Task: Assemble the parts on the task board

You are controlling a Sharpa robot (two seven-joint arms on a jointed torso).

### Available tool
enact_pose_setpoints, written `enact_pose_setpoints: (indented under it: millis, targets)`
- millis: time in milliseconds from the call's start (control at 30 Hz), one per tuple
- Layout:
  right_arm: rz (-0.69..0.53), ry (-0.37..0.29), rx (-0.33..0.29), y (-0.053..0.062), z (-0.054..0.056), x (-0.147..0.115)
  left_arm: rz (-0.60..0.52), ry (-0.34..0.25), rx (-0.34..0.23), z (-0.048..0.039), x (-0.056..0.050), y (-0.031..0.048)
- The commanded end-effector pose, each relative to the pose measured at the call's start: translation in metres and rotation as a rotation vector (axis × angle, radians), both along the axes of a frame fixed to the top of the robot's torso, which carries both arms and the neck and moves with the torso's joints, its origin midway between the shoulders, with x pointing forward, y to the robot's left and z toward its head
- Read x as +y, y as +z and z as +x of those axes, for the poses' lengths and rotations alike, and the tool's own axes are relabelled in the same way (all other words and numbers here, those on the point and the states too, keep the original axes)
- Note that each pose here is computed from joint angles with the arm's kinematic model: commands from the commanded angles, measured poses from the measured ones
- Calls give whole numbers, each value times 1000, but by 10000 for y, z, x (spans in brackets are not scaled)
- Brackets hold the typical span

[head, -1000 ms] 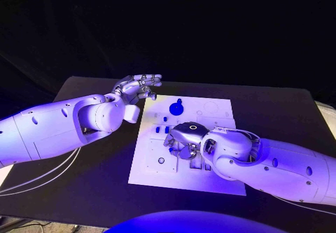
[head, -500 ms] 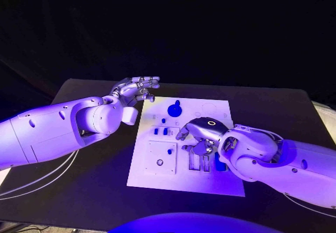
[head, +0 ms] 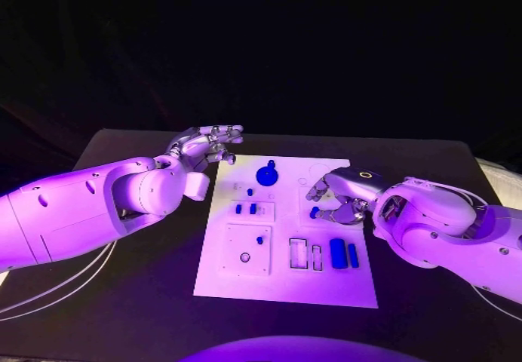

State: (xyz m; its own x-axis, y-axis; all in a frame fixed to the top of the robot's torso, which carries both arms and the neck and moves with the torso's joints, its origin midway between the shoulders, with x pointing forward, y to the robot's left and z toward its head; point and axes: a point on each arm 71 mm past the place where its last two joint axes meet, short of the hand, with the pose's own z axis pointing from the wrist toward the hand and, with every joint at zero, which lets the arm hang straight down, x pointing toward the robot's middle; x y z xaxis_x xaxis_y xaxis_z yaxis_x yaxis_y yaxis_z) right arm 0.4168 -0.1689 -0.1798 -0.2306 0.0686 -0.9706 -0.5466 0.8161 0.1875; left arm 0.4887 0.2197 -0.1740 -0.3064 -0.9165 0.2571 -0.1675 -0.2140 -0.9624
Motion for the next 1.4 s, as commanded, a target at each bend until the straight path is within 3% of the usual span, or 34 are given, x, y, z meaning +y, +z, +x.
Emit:
enact_pose_setpoints:
  millis: [33,867,1400]
  targets:
    - [-58,-11,-8,-27,36,-34,-8,-23,-7,-6,-26,7]
    - [-122,11,56,-174,67,88,2,-40,-2,-9,-32,-14]
    - [-102,-22,30,-202,109,122,3,-42,-2,-11,-27,-15]
